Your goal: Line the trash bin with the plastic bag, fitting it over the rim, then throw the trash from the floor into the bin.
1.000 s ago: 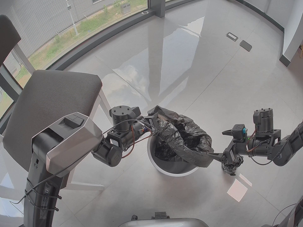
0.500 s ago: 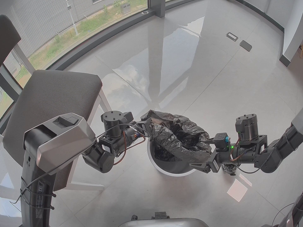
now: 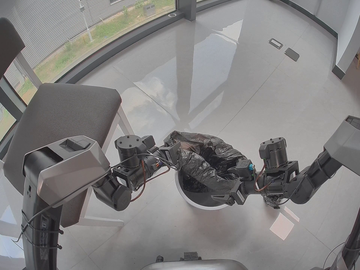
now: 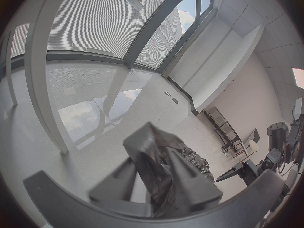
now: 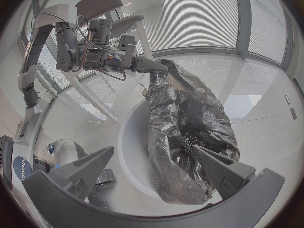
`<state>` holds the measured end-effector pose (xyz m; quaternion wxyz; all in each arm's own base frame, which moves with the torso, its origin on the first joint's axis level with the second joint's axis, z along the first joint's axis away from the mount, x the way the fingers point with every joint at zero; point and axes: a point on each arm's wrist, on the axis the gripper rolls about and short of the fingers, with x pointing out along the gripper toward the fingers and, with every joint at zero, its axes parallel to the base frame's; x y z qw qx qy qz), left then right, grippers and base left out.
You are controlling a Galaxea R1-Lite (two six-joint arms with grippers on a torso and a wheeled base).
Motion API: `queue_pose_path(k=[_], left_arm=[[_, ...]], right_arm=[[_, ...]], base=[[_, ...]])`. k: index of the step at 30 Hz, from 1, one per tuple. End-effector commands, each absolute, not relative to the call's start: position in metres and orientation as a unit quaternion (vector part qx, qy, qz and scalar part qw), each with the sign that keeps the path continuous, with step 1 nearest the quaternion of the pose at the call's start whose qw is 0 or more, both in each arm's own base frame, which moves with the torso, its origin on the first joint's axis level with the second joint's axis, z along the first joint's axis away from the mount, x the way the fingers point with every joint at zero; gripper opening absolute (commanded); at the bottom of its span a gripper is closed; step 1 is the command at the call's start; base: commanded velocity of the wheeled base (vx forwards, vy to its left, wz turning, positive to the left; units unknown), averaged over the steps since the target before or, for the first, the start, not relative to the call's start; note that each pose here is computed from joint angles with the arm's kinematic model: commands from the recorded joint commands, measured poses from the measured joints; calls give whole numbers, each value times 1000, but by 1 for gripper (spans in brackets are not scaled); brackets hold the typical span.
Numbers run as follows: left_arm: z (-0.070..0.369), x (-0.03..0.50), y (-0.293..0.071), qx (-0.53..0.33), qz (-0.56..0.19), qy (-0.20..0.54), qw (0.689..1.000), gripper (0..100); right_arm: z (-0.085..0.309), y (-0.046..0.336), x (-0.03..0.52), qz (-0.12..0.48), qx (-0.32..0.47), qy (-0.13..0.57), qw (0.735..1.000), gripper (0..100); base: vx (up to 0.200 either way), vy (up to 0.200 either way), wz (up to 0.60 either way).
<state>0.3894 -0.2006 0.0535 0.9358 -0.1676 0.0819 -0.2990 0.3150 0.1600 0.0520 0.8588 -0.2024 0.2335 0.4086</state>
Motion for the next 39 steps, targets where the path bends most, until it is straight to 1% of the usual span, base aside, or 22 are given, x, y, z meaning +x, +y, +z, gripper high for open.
queue_pose_path(k=[1, 8, 19, 20, 28, 33, 36, 39], left_arm=[[54, 388, -202, -168, -301, 82, 935, 100], [58, 384, -202, -168, -303, 78, 935, 100], [79, 371, -199, -172, -311, 61, 933, 100], [79, 371, -199, -172, -311, 61, 933, 100], [83, 367, -200, -172, -315, 56, 932, 100], [89, 361, -204, -174, -324, 46, 929, 100], [96, 353, -199, -174, -323, 47, 929, 100], [99, 349, -195, -174, -321, 48, 930, 100]], right_arm=[[42, 161, 321, 408, -203, 245, 856, 100], [36, 166, 332, 409, -205, 249, 854, 100], [30, 173, 340, 413, -207, 260, 848, 100], [30, 173, 340, 413, -207, 260, 848, 0], [34, 180, 338, 418, -209, 253, 847, 0], [33, 192, 331, 433, -212, 251, 839, 0], [33, 208, 321, 446, -221, 246, 831, 0], [34, 216, 315, 454, -224, 244, 827, 0]], base=[[0, 0, 0], [0, 0, 0], [0, 0, 0], [0, 0, 0], [0, 0, 0], [0, 0, 0], [0, 0, 0], [0, 0, 0]])
